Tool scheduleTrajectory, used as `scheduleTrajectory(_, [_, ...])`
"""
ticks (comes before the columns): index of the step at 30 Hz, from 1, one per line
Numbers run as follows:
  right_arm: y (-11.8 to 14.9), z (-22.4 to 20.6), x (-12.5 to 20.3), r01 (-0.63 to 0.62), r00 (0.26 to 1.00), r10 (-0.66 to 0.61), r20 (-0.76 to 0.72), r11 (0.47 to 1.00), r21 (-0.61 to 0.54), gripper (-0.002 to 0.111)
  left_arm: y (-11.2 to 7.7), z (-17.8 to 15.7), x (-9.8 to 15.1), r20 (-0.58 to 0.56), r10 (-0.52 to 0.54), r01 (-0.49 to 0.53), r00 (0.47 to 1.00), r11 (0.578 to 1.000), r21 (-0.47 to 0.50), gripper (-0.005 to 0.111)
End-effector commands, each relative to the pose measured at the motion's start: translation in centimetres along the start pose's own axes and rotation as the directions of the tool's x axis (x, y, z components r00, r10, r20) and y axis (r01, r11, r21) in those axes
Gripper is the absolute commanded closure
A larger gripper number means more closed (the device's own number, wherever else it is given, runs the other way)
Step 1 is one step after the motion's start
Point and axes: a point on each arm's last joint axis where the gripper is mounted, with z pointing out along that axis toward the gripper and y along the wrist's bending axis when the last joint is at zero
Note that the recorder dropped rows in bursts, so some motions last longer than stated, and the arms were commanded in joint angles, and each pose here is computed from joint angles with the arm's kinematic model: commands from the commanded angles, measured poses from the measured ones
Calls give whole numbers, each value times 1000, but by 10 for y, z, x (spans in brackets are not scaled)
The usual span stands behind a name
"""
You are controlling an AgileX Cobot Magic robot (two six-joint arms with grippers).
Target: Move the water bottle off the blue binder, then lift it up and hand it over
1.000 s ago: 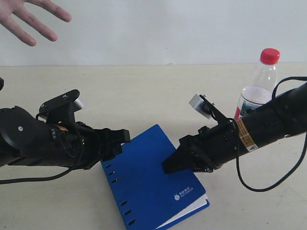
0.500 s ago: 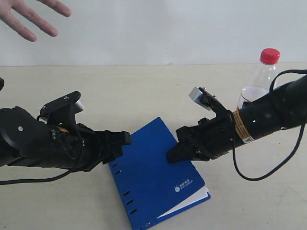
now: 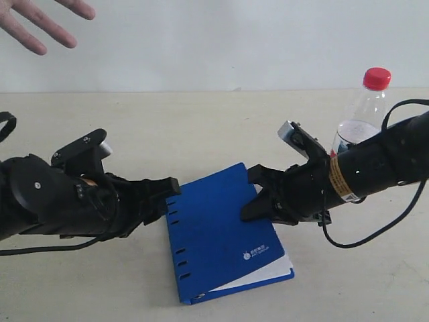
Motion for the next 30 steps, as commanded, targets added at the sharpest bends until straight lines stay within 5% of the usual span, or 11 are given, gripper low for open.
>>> scheduleTrajectory(1, [3,-9,3,176,984,-176,2,984,30,108,2,7,8,-60,48,-49,997,999,-12,60])
scheduleTrajectory(5, [9,-10,6,194,981,-195,-19,980,-34,108,-17,6,-1,-93,149,-145,985,988,48,56])
scheduleTrajectory(8, [5,-8,5,176,984,-176,-15,984,-6,108,-29,15,-5,-155,184,-175,971,982,70,37])
scheduleTrajectory(14, [-4,-7,0,185,981,-189,33,979,86,108,-28,21,-2,-172,194,-186,966,981,63,39])
scheduleTrajectory(17, [6,-6,0,265,963,-263,51,964,-30,108,-24,28,1,-189,192,-187,963,981,45,39])
scheduleTrajectory(19, [28,-10,0,350,936,-323,142,903,-249,108,-20,35,5,-200,176,-174,964,984,28,39])
scheduleTrajectory(22, [39,-14,-3,336,938,-276,209,869,-363,108,-20,37,5,-198,142,-141,970,990,18,39])
scheduleTrajectory(30, [27,-9,0,275,961,-255,112,928,-251,108,-22,35,1,-162,132,-130,978,991,25,39])
